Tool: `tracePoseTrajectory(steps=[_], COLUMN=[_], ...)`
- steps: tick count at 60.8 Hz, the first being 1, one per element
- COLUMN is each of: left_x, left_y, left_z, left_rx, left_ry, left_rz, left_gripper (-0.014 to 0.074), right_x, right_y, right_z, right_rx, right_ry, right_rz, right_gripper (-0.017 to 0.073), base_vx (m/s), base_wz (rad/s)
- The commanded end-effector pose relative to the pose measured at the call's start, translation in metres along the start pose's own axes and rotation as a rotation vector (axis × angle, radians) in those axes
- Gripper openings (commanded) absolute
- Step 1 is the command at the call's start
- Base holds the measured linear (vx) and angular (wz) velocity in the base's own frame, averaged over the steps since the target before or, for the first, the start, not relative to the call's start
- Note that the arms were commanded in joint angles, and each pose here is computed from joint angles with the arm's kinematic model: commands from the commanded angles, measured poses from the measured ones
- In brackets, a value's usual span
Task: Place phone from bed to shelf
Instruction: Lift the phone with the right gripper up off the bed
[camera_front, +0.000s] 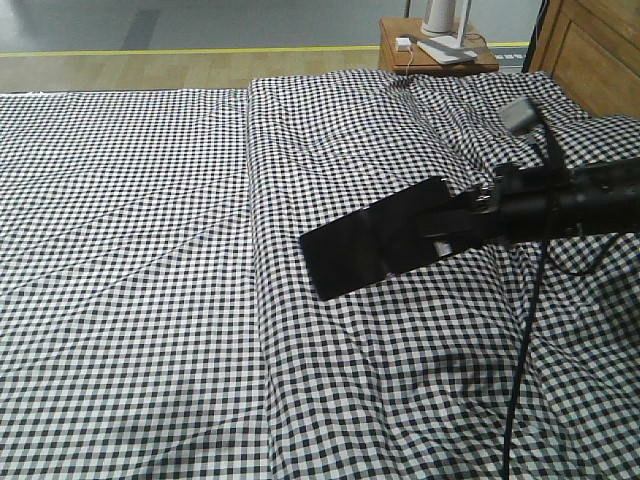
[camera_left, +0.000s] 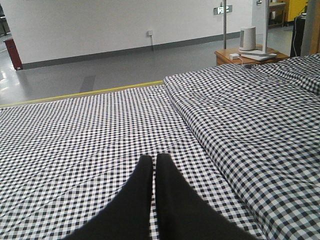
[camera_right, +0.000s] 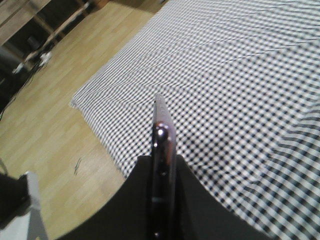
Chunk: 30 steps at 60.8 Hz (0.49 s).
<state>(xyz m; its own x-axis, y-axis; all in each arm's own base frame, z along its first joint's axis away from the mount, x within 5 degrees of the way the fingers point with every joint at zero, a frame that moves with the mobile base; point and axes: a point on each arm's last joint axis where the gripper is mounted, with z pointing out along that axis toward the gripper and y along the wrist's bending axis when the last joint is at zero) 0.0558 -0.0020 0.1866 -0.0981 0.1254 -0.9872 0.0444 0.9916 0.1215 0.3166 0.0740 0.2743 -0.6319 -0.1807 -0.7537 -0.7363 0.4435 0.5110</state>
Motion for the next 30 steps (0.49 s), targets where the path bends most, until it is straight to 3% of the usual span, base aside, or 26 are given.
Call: tracePoseTrajectory(steps=[1,18,30], left_x=[-0.014,-0.014,-0.014], left_y=[0.002,0.002,0.002], left_z=[-0.002,-0.002,-0.002], left_rx=[-0.009,-0.009,-0.009], left_ry=[-0.098,-0.098,-0.098], left_rz=[-0.015,-0.015,-0.015], left_gripper=[0.0001,0.0001,0.0001], right_x=[-0.019,-0.023,-0.017], right_y=[0.047,0.113,0.141], right_z=[0.0,0.017,0.018], right_rx=[-0.158,-0.28,-0.301], right_ry=[-0.047,0.01,0.083], right_rz=[-0.079,-0.175,-0.229], right_gripper=[-0.0003,-0.0002,-0.0003], base_vx=[0.0,0.0,0.0], base_wz=[0.0,0.0,0.0])
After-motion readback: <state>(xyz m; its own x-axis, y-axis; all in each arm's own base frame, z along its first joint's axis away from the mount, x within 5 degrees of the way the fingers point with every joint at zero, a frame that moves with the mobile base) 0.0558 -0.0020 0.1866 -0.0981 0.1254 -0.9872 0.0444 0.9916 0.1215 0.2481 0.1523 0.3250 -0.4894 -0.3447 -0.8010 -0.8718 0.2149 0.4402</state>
